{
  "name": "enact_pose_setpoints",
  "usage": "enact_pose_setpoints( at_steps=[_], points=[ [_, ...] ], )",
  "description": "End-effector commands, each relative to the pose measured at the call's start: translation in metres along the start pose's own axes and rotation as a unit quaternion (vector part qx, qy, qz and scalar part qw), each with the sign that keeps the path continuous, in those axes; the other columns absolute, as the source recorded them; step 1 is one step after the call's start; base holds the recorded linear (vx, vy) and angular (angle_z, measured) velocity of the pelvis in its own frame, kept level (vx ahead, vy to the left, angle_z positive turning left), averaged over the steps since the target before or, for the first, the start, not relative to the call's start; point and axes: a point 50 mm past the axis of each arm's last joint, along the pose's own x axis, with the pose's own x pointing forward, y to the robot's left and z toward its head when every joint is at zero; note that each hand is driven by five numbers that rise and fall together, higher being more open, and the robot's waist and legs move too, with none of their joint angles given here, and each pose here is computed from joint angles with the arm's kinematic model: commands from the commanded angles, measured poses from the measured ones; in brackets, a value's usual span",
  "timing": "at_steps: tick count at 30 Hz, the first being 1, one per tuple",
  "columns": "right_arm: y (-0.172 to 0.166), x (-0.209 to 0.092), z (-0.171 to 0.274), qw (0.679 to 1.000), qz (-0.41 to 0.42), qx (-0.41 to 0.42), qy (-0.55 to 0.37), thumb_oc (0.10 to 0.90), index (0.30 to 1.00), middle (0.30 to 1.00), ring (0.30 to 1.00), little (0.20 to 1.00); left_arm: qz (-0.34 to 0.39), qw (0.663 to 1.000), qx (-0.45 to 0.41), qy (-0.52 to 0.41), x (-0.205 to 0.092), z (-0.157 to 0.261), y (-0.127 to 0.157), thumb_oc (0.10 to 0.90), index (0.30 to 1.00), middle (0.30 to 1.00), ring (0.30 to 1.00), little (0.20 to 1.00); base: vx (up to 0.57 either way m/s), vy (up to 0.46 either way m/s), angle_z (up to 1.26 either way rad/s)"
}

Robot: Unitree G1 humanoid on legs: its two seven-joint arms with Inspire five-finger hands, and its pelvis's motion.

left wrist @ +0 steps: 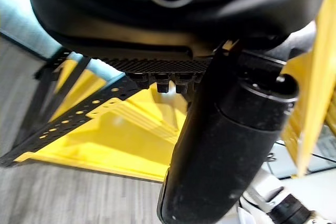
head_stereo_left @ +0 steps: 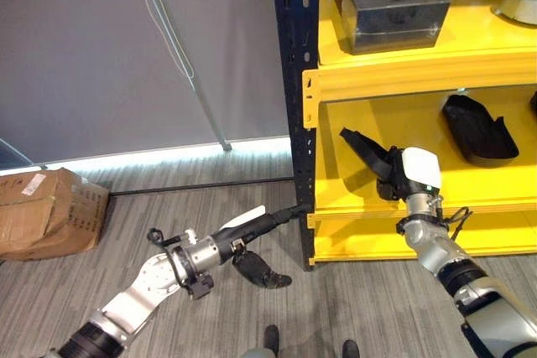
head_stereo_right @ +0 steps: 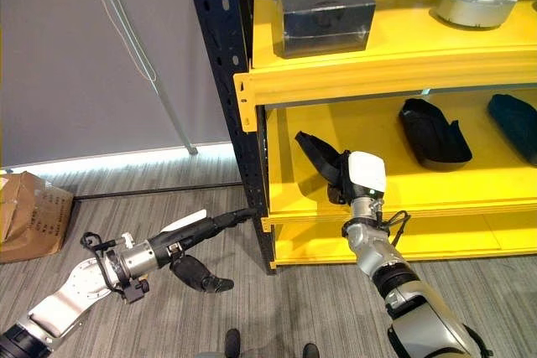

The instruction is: Move parts from the plastic box to the shelf.

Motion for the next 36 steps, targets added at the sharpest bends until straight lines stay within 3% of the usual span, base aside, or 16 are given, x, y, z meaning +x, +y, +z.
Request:
enact_pose_setpoints(
  at_steps=[1, 18, 36],
  points=[
    [-0.027, 0.030, 0.027, 0.997, -0.029, -0.034, -0.058, 0.400, 0.300, 0.300, 0.300, 0.300, 0.035, 0.994, 0.029, -0.103, 0.006, 0.039, 0.018, 0.900, 1.000, 1.000, 1.000, 1.000, 0.06, 0.014, 0.02],
    [-0.070, 0.069, 0.017, 0.991, -0.051, -0.126, -0.003, 0.400, 0.300, 0.300, 0.300, 0.300, 0.036, 0.986, 0.054, -0.151, 0.012, 0.060, 0.030, 0.900, 1.000, 1.000, 1.000, 1.000, -0.04, 0.018, 0.08],
    [-0.085, 0.080, 0.011, 0.978, -0.060, -0.169, 0.109, 0.400, 0.300, 0.300, 0.300, 0.300, 0.035, 0.983, 0.092, -0.155, 0.033, 0.074, 0.041, 0.900, 1.000, 1.000, 1.000, 1.000, -0.06, -0.030, 0.01]
  ],
)
